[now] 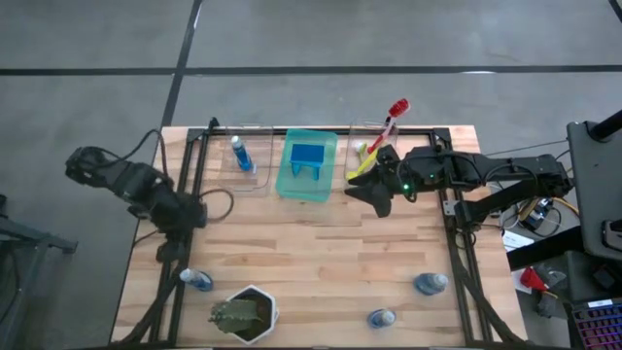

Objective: Pick & Place Kitchen Sink Supplies
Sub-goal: Put the dishwashing liquid into the left transparent bin

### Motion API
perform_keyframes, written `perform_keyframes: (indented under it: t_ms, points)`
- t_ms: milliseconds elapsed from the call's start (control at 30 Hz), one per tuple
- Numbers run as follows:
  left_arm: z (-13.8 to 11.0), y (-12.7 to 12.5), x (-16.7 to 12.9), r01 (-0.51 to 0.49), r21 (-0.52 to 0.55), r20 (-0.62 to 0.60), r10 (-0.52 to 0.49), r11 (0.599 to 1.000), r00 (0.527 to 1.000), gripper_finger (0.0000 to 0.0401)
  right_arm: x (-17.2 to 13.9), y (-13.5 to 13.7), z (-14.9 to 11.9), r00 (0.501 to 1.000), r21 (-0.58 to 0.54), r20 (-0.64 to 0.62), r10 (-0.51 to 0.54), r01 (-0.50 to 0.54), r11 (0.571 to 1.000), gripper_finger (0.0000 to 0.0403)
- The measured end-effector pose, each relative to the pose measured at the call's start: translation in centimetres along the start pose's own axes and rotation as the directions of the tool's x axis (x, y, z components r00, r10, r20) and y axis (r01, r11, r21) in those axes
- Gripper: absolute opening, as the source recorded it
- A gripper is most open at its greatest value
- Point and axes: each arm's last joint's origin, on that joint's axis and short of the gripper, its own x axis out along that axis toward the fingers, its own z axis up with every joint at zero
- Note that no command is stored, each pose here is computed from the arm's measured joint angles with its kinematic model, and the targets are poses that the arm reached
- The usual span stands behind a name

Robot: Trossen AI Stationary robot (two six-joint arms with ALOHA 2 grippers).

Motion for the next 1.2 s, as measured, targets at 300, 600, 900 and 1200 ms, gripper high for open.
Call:
perform_keyframes:
  t_ms: [300, 600, 900, 1200]
  points:
    - [-0.2, -2.0, 1.6, -0.076, 0.112, -0.060, 0.083, 0.991, 0.995, 0.0222, 0.6, -0.2, -0.1, 0.999, 0.001, 0.006, -0.032, 0.032, 0.999, 0.0226]
    - [-0.7, -3.5, 2.6, -0.094, 0.155, -0.071, 0.106, 0.983, 0.992, 0.0222, 0.6, -0.3, -0.1, 0.997, 0.022, 0.040, -0.067, 0.066, 0.998, 0.0226]
    - [-0.4, -6.0, 5.2, -0.148, 0.247, -0.091, 0.175, 0.958, 0.980, 0.0222, 0.6, -0.5, -0.1, 0.997, 0.021, 0.038, -0.073, 0.072, 0.997, 0.0226]
    - [-0.6, -7.3, 7.5, -0.179, 0.224, -0.056, 0.196, 0.958, 0.979, 0.0222, 0.7, -0.6, -0.1, 0.996, 0.020, 0.039, -0.080, 0.079, 0.997, 0.0226]
